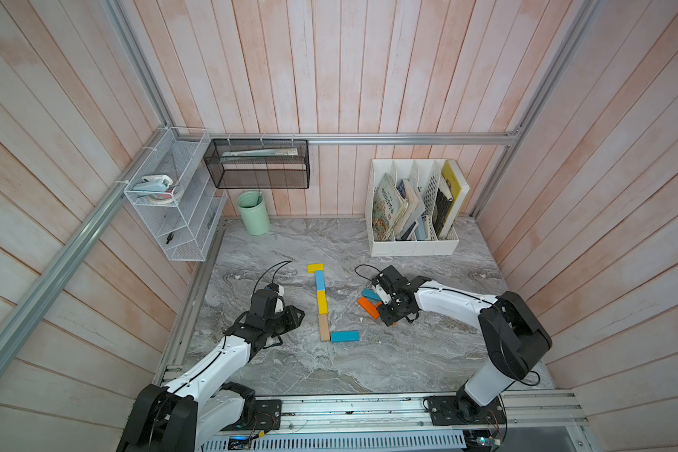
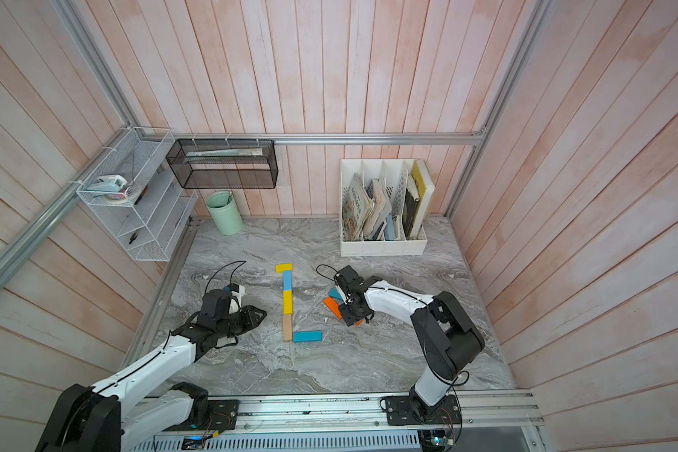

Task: Assemble a giraffe with building blocks
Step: Pick up the building block from the center of the board.

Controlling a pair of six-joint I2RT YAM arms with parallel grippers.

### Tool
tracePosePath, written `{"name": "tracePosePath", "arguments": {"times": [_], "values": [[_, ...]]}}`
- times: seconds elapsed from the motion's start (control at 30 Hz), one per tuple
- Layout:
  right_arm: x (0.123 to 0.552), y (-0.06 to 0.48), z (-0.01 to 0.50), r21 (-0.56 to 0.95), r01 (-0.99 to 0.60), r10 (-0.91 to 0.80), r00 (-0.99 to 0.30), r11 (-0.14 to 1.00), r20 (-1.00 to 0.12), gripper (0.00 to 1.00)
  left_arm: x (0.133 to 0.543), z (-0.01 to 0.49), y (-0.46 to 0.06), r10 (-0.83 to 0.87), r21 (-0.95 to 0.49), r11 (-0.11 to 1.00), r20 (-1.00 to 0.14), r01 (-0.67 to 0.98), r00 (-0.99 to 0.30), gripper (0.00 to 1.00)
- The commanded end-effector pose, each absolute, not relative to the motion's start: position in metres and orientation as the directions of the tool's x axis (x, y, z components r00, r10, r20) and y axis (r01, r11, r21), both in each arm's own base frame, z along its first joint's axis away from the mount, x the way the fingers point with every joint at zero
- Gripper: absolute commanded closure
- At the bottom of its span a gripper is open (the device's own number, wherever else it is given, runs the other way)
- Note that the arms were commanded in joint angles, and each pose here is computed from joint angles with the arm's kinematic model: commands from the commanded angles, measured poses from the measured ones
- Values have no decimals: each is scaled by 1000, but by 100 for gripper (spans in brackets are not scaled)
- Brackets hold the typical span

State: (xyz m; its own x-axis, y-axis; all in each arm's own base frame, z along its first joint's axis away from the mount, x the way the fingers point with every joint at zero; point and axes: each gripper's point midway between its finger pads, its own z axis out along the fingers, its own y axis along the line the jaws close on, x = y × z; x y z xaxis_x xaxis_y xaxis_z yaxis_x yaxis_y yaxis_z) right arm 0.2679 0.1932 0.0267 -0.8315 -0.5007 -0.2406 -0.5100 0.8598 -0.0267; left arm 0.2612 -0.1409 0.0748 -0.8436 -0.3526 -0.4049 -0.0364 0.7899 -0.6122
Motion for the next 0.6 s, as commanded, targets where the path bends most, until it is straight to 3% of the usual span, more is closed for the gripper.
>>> {"name": "tracePosePath", "arguments": {"times": [0.0, 0.23, 0.3, 0.33, 0.37, 0.57], "values": [[263, 191, 24, -21, -493, -484, -845, 870, -229, 47, 265, 82, -144, -350, -624, 781, -414, -18, -840, 67], [271, 186, 18, -65, -462, -464, -856, 884, -226, 51, 263, 82, -142, -350, -619, 785, -418, -19, -839, 67], [273, 188, 17, -63, -462, -464, -855, 884, -231, 72, 263, 82, -142, -347, -617, 786, -416, -19, -840, 67], [273, 188, 18, -59, -463, -463, -855, 885, -232, 89, 263, 82, -142, -346, -617, 787, -417, -18, -840, 67], [273, 188, 18, -55, -462, -462, -856, 885, -232, 96, 263, 82, -142, -346, -617, 787, -417, -18, -841, 67], [272, 186, 44, -43, -434, -426, -853, 900, -302, 100, 262, 82, -141, -344, -615, 789, -420, -16, -840, 67]]}}
